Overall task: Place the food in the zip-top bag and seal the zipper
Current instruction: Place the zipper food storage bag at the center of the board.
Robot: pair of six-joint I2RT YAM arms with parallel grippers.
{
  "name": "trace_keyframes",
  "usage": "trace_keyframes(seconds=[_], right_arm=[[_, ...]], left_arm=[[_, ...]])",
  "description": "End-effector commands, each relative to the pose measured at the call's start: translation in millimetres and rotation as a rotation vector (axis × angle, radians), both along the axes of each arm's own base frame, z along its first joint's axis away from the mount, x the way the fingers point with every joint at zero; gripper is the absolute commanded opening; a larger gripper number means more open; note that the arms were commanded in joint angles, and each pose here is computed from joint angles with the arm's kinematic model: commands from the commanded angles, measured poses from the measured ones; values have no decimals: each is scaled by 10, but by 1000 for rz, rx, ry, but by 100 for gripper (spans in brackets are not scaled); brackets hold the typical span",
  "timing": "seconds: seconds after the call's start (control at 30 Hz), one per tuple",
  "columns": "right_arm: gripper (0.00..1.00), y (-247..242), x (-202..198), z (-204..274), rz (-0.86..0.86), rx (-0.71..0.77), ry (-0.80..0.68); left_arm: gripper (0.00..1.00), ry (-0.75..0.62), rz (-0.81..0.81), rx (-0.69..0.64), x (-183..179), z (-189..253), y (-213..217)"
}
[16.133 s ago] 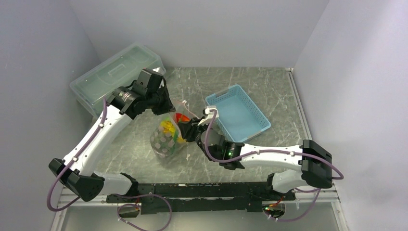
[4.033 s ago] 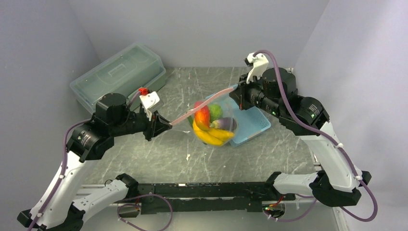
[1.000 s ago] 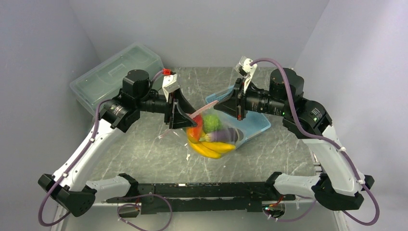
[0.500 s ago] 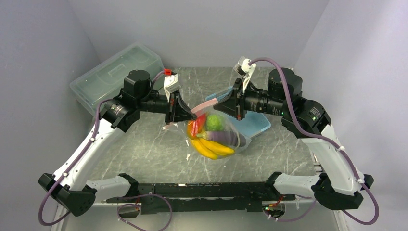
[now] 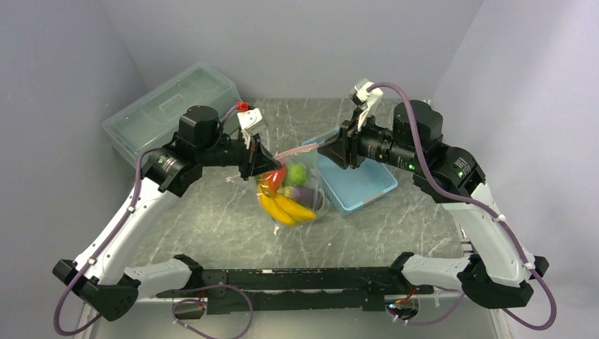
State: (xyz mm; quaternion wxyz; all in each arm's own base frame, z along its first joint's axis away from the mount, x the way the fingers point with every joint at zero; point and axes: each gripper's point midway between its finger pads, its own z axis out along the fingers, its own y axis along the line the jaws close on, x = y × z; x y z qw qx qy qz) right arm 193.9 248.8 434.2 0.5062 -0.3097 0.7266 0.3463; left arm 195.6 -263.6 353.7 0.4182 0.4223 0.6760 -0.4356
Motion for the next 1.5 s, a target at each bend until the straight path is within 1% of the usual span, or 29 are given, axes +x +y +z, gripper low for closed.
trace_keyframes(seconds=[0.0, 0.13, 0.27, 0.33, 0.5, 0.7, 0.83, 1.0, 1.1, 1.17, 1.23, 1.33, 1.47], right_arm=[[39, -131, 107, 77, -92, 7, -48], [45, -197, 157, 7, -137, -16, -44], [50, -229, 194, -82, -163, -36, -35], [52, -245, 229, -130, -183, -44, -31], [58, -271, 302, -251, -228, -60, -13], [63, -255, 332, -354, -237, -63, 9], [64, -244, 353, -447, -242, -73, 32], [65, -267, 370, -560, -254, -84, 49], [65, -304, 370, -592, -262, -86, 50], [67, -326, 369, -610, -266, -86, 49], [68, -343, 379, -655, -273, -94, 57], [68, -365, 372, -724, -279, -104, 76], [68, -378, 355, -809, -283, -100, 95]], left_arm=[[0, -189, 137, -23, 151, 374, 173], [0, -246, 259, 11, 318, 396, 318], [0, -291, 362, 82, 490, 349, 471], [0, -312, 401, 124, 583, 331, 533], [0, -387, 524, 283, 907, 234, 755], [0, -472, 586, 414, 1224, 132, 865], [0, -523, 635, 547, 1499, -52, 964], [0, -557, 646, 635, 1762, -235, 948], [0, -594, 683, 701, 1943, -358, 991], [0, -563, 668, 698, 1967, -513, 925], [0, -501, 641, 679, 1914, -679, 821], [0, -459, 608, 664, 1787, -884, 632], [0, -410, 551, 684, 1563, -1192, 387]])
